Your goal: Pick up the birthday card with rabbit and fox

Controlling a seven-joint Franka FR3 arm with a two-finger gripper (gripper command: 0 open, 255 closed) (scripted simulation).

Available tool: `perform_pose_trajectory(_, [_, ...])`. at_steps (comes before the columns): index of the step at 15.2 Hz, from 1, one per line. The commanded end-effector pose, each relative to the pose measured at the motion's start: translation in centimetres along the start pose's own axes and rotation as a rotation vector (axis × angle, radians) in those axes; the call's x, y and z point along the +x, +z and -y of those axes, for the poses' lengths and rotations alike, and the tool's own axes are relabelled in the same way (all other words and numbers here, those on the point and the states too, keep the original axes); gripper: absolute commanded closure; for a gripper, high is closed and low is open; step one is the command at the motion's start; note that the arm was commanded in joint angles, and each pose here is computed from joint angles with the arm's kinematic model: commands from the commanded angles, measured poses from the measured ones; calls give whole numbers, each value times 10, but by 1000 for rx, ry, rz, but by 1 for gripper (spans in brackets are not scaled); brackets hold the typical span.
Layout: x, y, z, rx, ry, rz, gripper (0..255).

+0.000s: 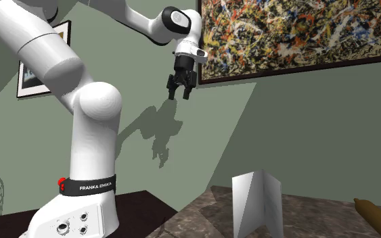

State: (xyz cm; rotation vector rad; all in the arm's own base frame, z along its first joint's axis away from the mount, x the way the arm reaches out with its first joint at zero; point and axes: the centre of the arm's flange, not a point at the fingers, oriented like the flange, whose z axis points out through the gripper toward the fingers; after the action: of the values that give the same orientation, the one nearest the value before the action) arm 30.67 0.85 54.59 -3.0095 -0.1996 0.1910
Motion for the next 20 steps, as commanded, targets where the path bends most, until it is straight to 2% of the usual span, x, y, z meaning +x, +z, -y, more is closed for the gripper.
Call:
perform_pose_trajectory(1, [0, 0, 0, 0, 0, 0, 0])
perform_pose_trajectory(20, [1, 134, -193, -129, 8, -95, 0])
